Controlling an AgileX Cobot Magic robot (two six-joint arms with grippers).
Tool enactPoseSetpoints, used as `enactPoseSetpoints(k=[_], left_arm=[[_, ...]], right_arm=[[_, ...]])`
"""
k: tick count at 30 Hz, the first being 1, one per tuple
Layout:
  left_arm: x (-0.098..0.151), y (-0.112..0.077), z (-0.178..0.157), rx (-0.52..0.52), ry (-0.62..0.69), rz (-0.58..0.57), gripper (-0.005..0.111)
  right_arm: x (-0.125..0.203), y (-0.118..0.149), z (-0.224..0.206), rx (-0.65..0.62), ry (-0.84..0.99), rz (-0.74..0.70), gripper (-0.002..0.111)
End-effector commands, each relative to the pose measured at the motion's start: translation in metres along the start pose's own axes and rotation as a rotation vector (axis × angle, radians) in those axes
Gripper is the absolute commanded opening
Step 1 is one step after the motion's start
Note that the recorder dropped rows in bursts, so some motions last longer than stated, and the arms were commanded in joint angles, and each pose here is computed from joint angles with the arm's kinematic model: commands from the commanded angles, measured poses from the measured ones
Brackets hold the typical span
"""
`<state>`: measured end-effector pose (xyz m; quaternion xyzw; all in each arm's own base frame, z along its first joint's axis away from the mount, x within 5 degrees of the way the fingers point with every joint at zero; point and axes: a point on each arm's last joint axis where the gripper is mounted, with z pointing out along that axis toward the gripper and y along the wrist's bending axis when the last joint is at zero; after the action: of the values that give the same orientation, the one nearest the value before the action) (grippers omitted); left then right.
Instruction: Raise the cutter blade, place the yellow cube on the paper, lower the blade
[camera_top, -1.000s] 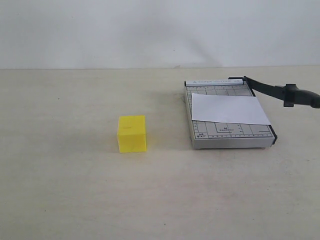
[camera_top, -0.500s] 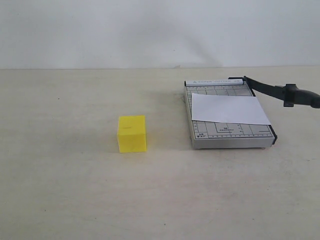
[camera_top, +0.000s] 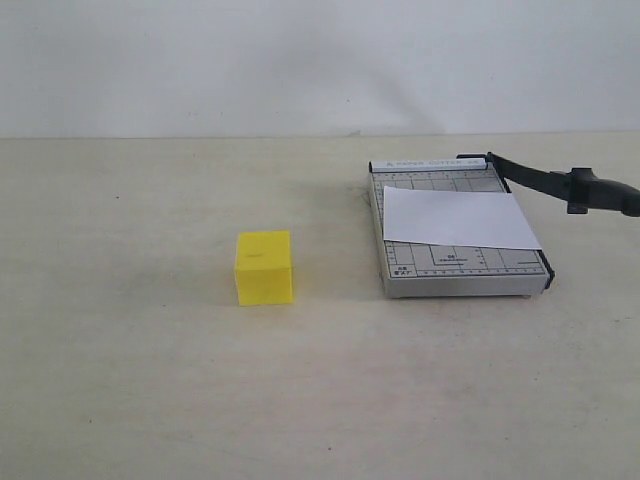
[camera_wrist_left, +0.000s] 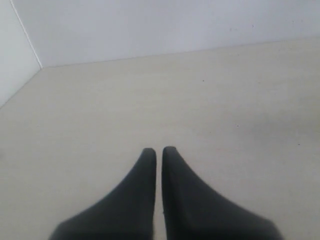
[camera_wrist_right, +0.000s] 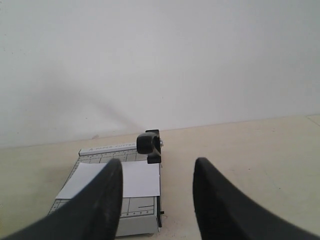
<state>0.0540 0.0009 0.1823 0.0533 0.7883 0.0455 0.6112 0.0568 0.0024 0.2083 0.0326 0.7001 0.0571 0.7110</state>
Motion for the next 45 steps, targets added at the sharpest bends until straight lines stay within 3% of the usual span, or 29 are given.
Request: enactPoseSetpoints(k=[1,3,6,11,18,21,24,26,28,45], left_arm=[[-0.003,0.003,-0.001,-0.035,-0.022,0.165,0.004],[-0.007,0.004,-0.001,-0.051,-0.073,0.219,0.004],[-0.020,0.003,-0.003,-0.050,-0.214,0.139,0.004],[-0.036,0.003,-0.008,-0.064,-0.402,0.141,0.004],[-0.043,0.003,-0.011,-0.069,-0.492,0.136,0.004],[-0.043,0.003,-0.011,-0.020,-0.492,-0.059,0.004],[-0.042,0.003,-0.011,0.068,-0.477,-0.419,0.004],[-0.041,0.003,-0.010,0.109,-0.464,-0.601,0.004],[-0.041,0.003,-0.010,0.127,-0.457,-0.682,0.004],[-0.042,0.001,-0.010,0.145,-0.458,-0.649,0.004]], right_arm=[[0.000,0.000,0.000,0.001,-0.015,-0.003,0.043],[0.000,0.000,0.000,0.001,-0.015,-0.003,0.043],[0.000,0.000,0.000,0.001,-0.015,-0.005,0.043],[0.000,0.000,0.000,0.001,-0.015,-0.005,0.043],[0.000,0.000,0.000,0.001,-0.015,-0.003,0.043],[0.000,0.000,0.000,0.001,-0.015,-0.006,0.043],[0.000,0.000,0.000,0.001,-0.015,-0.006,0.043],[0.000,0.000,0.000,0.001,-0.015,-0.006,0.043],[0.000,0.000,0.000,0.001,-0.015,-0.003,0.043],[-0.001,0.000,0.000,0.002,-0.021,-0.002,0.043]])
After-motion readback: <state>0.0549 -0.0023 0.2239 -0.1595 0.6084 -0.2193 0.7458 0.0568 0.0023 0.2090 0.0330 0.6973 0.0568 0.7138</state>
